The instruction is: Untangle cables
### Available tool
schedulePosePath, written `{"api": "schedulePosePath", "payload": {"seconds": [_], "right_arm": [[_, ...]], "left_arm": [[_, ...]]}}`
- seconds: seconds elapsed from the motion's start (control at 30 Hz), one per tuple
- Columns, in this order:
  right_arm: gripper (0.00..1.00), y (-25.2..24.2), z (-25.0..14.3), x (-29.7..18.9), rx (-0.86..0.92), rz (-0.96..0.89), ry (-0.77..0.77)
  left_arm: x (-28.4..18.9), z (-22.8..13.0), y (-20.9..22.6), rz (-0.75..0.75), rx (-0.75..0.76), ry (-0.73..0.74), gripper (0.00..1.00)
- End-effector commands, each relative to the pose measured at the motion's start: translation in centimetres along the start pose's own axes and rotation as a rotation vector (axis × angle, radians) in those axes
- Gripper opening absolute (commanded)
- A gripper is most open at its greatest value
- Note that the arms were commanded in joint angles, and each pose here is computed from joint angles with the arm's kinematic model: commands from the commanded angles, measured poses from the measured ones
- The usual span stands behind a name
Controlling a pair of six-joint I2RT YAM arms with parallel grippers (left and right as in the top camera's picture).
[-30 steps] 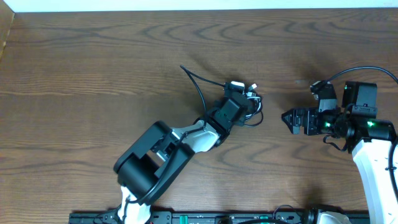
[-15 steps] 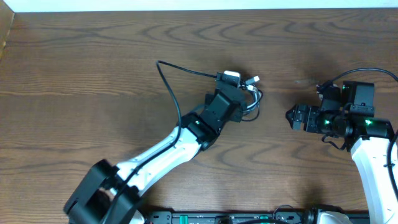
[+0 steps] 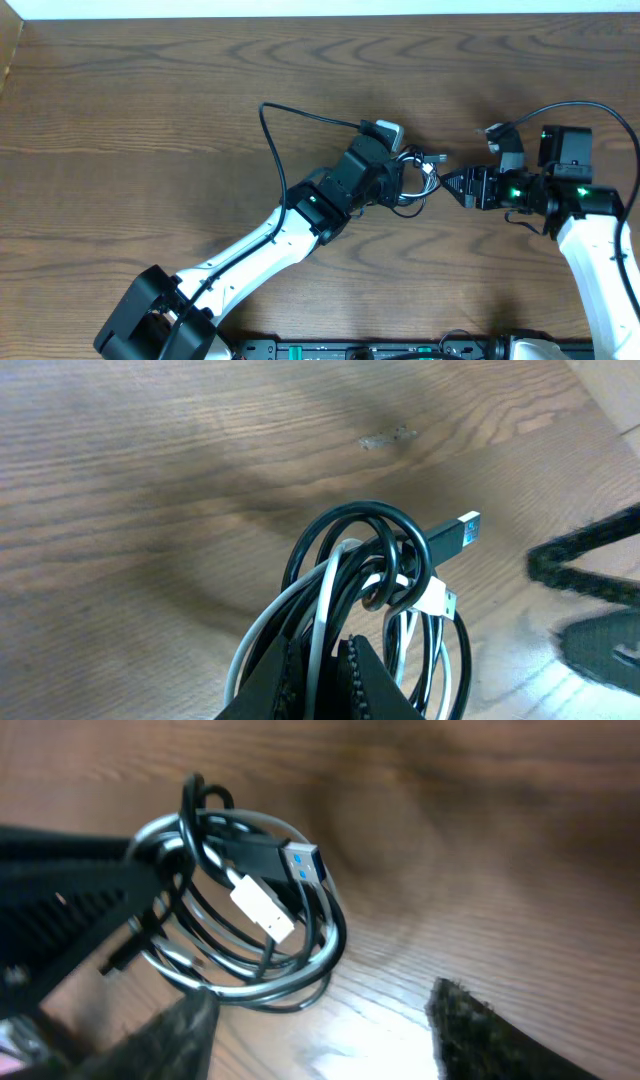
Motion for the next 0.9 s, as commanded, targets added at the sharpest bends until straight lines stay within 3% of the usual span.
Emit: {"api": "schedulePosePath", "payload": {"seconds": [0.0, 0.33, 0.4, 0.47, 0.5, 0.53, 0.87], "right_arm": [[0.54, -0.1, -0.5, 1.5, 0.016, 0.034, 0.047], [0.50, 0.1, -0.8, 6.7, 0.057, 0.072, 0.138], [0.45, 0.4, -1.1, 7.5, 0.052, 0.076, 0.158], [0.30, 0.4, -1.3, 8.1, 0.049, 0.068, 0.170], [0.09, 0.2, -1.4, 8.3, 0.056, 0.043, 0.173], [0.01, -0.2, -1.4, 8.5, 0.074, 0.002, 0.173], [0.01, -8.3, -3.7, 5.0, 0.405, -0.750, 0.114]], "left_arm": [[-0.9, 1.2, -0.9, -0.046, -0.029, -0.034, 0.08], [-0.9, 1.3, -1.6, -0.102, -0.077, -0.026, 0.08], [-0.9, 1.3, -1.8, -0.111, -0.077, -0.026, 0.09], [-1.0, 1.4, -1.9, -0.124, -0.086, -0.030, 0.08], [-1.0, 1.5, -2.0, -0.127, -0.095, -0.035, 0.08], [-1.0, 1.7, -2.1, -0.131, -0.096, -0.042, 0.08], [-1.1, 2.7, -0.2, -0.096, -0.110, -0.076, 0.08]]}}
Point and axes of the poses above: each gripper's point midway between its finger pads, its own x axis out along the fingers, its own y axis along the line the jaws close on, z = x × y, the point moved 5 cm from there along -x, back along the fingers, and after that the axes turned 3 degrees about x, right-handed, at the moved point
